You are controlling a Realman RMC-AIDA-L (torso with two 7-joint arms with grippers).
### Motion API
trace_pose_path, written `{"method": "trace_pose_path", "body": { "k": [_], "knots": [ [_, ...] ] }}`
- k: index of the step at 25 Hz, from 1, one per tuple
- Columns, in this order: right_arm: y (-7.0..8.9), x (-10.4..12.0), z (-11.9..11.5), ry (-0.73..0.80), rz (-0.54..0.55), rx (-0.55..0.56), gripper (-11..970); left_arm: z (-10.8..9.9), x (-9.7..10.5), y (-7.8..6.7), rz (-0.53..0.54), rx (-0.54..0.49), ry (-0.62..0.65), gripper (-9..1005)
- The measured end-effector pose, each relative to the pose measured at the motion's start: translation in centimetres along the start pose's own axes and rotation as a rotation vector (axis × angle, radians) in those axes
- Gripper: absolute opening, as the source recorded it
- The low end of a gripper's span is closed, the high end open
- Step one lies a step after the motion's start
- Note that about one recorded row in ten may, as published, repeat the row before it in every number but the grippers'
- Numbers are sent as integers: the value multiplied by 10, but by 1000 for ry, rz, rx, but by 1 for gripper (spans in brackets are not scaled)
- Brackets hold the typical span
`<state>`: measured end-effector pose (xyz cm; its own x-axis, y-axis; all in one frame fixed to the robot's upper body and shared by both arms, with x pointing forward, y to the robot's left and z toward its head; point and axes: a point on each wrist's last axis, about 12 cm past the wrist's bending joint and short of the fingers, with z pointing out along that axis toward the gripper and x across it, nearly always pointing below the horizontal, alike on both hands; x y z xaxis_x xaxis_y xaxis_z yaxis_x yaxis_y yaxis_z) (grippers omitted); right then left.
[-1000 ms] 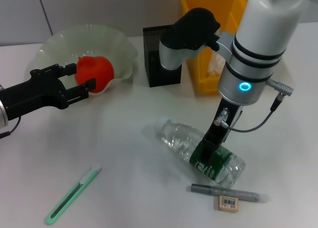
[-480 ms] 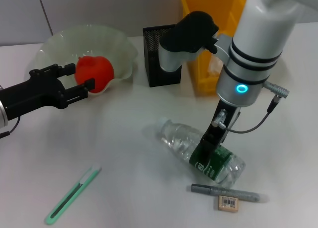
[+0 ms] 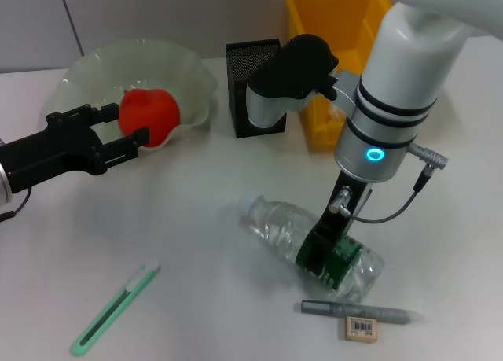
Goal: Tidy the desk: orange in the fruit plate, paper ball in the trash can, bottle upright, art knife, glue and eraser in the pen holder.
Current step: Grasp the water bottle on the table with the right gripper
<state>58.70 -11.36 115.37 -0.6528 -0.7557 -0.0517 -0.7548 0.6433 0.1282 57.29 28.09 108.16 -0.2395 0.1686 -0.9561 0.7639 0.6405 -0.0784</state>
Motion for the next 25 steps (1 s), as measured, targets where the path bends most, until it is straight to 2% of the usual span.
{"method": "trace_pose_path", "body": {
  "k": [25],
  "knots": [
    [-1, -2, 11, -16, -31, 14, 760, 0, 2, -1, 5, 1, 1, 694]
  ]
}}
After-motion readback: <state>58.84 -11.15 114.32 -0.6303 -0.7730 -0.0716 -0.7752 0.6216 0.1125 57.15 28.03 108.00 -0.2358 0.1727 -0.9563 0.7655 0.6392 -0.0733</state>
